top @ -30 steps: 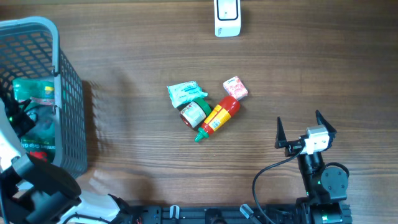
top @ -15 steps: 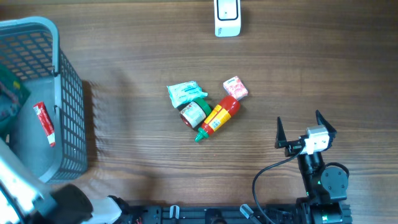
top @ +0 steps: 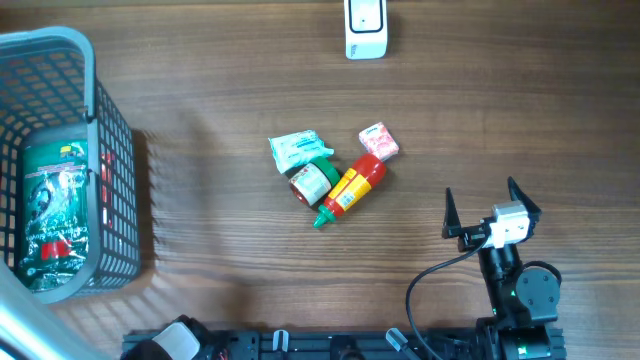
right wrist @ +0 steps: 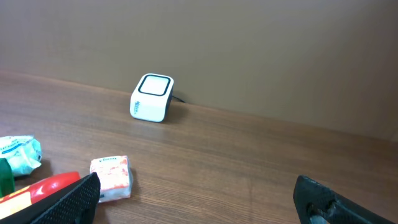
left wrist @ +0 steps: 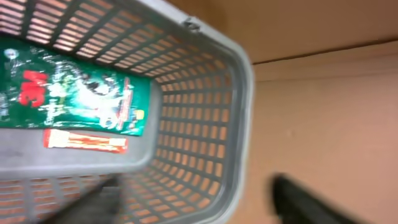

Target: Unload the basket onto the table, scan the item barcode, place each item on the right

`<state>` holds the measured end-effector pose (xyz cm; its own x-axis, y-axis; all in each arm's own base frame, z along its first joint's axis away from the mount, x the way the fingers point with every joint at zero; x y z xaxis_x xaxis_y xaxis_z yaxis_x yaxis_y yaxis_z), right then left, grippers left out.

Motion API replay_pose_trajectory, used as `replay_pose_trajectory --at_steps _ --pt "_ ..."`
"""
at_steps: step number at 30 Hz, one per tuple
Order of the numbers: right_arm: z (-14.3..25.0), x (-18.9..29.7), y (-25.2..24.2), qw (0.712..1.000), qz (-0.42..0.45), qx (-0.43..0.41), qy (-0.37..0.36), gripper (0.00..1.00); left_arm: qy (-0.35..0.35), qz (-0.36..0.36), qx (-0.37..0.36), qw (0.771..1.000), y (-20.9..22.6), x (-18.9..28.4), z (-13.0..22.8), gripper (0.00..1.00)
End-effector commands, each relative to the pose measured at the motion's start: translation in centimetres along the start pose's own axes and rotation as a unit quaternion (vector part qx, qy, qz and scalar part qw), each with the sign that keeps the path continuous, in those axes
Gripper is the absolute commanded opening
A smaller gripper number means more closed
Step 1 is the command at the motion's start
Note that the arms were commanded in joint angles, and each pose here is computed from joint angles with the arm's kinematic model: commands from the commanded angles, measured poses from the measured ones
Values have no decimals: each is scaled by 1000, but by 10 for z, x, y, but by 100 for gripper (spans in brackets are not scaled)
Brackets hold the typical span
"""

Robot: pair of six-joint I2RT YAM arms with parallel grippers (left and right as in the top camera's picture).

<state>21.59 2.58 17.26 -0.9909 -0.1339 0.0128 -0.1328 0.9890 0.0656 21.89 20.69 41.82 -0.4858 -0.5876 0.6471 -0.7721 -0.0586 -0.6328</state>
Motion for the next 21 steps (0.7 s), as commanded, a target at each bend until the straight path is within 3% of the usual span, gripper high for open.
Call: replay_pose_trajectory --at_steps 1,6,12,15,21 --pt "0 0 2 1000 -6 6 0 100 17 -57 -12 998 5 -37 6 100" --pt "0 0 2 1000 -6 6 0 100 50 -158 35 986 27 -86 24 100" --pt "0 0 2 1000 -6 6 0 100 92 -296 182 933 59 -149 62 100" --pt "0 0 2 1000 -6 6 0 100 147 -312 184 920 60 -180 85 100" --pt "0 0 2 1000 -6 6 0 100 134 -407 189 884 99 -234 107 100"
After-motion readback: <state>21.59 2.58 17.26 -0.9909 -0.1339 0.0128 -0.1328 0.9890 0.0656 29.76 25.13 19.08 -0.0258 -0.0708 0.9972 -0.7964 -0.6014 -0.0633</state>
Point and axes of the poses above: each gripper's point midway between its finger pads, its own x axis back along the fingers, its own y axis along the line the jaws close on, z = x × y, the point moved 3 cm from there along x, back along the fingers, and after that the axes turned 12 degrees about -x, right-handed, at the moved point
